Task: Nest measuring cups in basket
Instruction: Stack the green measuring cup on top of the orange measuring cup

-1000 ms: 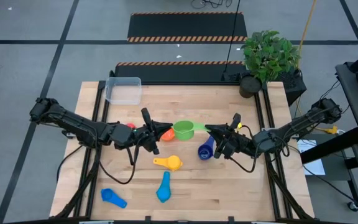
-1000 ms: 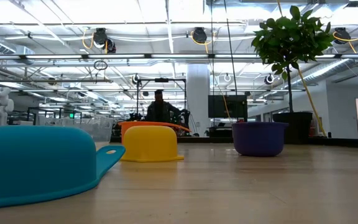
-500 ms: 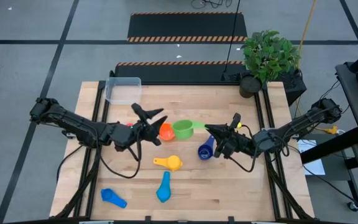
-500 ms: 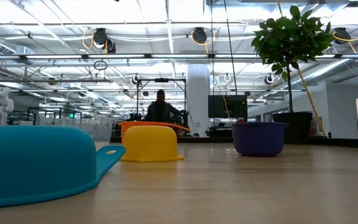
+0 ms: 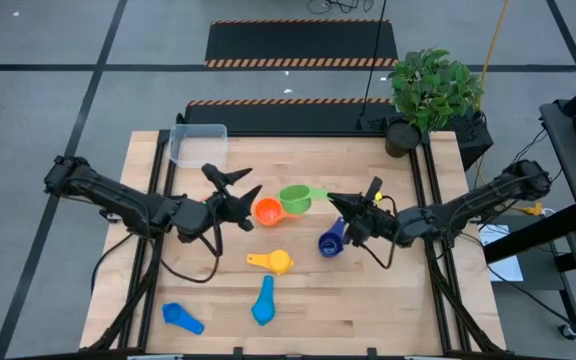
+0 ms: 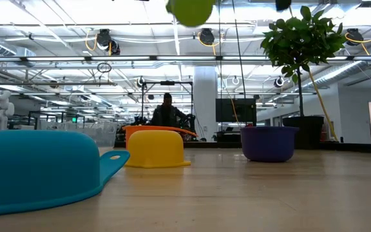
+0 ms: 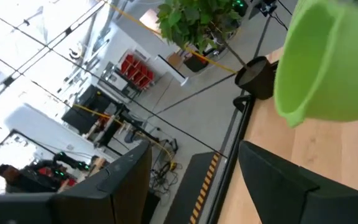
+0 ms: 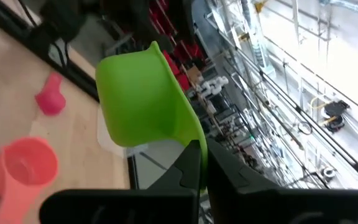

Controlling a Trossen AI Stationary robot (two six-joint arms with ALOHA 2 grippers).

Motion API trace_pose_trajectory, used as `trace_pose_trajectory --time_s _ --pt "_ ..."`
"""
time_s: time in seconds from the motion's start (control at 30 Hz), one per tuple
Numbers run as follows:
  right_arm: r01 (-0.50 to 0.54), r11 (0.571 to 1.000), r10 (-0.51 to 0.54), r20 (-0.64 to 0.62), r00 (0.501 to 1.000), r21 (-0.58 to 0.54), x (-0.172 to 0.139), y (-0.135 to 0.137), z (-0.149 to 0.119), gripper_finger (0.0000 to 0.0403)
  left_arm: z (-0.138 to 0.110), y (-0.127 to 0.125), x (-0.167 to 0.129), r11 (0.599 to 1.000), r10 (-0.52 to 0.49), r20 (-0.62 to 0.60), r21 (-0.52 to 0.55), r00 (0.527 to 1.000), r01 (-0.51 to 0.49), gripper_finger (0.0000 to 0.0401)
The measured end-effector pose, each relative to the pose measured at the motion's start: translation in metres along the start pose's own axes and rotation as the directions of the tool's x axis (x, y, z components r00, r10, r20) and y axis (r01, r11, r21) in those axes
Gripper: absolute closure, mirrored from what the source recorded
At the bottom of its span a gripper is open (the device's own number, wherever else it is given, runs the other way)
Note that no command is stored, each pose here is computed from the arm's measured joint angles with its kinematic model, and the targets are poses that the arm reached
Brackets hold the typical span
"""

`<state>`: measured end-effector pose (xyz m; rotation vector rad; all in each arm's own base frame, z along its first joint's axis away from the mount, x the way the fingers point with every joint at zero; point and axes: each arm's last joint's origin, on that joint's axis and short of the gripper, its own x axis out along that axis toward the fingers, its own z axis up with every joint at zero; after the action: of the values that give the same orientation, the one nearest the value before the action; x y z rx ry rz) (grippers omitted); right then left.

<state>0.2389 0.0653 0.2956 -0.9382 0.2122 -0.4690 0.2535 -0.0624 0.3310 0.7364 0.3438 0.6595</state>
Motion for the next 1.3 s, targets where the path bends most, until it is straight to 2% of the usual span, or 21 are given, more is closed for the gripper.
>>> trace_pose_trajectory --time_s 0.13,0.27,0.5,0.67,0.9,1.0,1.13,1.3 --pt "-0.055 0.998 0.056 0.042 0.998 -0.021 0.007 0.005 -0.013 0.0402 -0.006 0.016 -0.009 0.998 -0.020 -0.005 -0.057 1.000 0.019 0.0158" --pt "-0.141 0.990 0.137 0.124 0.983 0.026 0.017 0.007 -0.023 0.0403 -0.013 0.028 -0.017 0.993 -0.053 -0.009 -0.102 0.999 0.052 0.0158" --pt "-0.254 0.964 0.237 0.185 0.954 0.075 0.034 0.014 -0.035 0.0403 -0.019 0.040 -0.025 0.985 -0.063 -0.020 -0.163 0.998 0.059 0.0158" --pt "-0.259 0.966 0.256 0.162 0.953 -0.002 0.050 0.033 -0.043 0.0403 -0.019 0.040 -0.025 0.984 -0.063 -0.020 -0.166 0.998 0.059 0.0158" --pt "-0.196 0.955 0.232 0.151 0.961 -0.222 0.075 0.064 -0.056 0.0403 -0.019 0.039 -0.024 0.983 -0.089 -0.004 -0.163 0.996 0.088 0.0158" --pt "-0.165 0.961 0.202 0.155 0.967 -0.220 0.084 0.068 -0.063 0.0403 -0.019 0.039 -0.024 0.982 -0.092 -0.002 -0.166 0.996 0.090 0.0158" --pt "-0.190 0.958 0.228 0.169 0.959 -0.213 0.093 0.072 -0.074 0.0403 -0.018 0.038 -0.024 0.977 -0.106 0.008 -0.185 0.994 0.105 0.0158" --pt "-0.208 0.950 0.241 0.124 0.963 -0.232 0.104 0.080 -0.085 0.0403 -0.018 0.038 -0.024 0.970 -0.113 0.012 -0.216 0.994 0.113 0.0158"
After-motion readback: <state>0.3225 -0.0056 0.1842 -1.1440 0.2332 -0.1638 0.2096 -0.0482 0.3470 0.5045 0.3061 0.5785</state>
